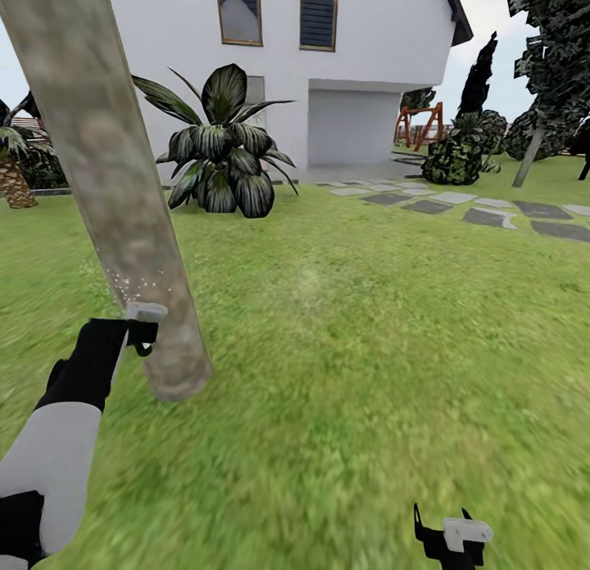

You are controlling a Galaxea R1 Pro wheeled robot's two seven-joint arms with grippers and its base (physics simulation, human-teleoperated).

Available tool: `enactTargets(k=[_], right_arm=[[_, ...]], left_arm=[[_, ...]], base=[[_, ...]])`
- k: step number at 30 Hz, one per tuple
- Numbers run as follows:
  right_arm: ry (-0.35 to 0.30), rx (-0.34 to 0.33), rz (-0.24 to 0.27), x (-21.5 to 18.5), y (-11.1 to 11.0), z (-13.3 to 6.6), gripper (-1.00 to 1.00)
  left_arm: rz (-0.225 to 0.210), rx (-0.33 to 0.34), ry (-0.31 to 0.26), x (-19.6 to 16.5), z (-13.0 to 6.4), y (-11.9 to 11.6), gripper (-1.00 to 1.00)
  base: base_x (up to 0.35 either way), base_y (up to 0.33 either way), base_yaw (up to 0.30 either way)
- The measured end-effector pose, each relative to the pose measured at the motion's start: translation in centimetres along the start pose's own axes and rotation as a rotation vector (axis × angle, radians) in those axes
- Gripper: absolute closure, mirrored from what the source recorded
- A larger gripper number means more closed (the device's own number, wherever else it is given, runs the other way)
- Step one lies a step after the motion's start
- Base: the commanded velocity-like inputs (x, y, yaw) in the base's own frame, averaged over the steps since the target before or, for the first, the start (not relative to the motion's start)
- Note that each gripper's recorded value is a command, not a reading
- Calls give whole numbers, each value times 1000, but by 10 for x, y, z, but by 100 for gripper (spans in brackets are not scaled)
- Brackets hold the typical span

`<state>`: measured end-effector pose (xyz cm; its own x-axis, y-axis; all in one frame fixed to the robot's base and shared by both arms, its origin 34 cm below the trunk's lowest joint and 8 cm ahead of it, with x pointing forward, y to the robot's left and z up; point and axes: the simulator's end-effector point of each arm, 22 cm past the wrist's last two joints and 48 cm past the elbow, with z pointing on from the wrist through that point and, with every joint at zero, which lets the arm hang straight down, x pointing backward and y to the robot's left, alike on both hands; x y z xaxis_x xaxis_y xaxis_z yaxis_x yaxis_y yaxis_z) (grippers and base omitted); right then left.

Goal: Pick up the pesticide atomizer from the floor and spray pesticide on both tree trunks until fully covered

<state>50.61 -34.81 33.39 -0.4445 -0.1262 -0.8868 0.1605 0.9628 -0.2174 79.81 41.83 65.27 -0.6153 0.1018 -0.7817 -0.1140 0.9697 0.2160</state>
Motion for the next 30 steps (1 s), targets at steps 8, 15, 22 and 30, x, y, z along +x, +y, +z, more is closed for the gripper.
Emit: enactTargets(k=[8,15,22,30], right_arm=[[0,0,0,0,0,0,-100],[0,0,0,0,0,0,-100],[0,0,0,0,0,0,-100],[0,0,0,0,0,0,-100]], left_arm=[[11,-65,93,46,4,46,100],[15,-33,125,70,8,22,100],[-3,-47,209,108,17,32,100],[-8,-46,237,122,20,30,100]], base=[[0,0,20],[54,-114,213],[227,-190,12],[187,-142,3]])
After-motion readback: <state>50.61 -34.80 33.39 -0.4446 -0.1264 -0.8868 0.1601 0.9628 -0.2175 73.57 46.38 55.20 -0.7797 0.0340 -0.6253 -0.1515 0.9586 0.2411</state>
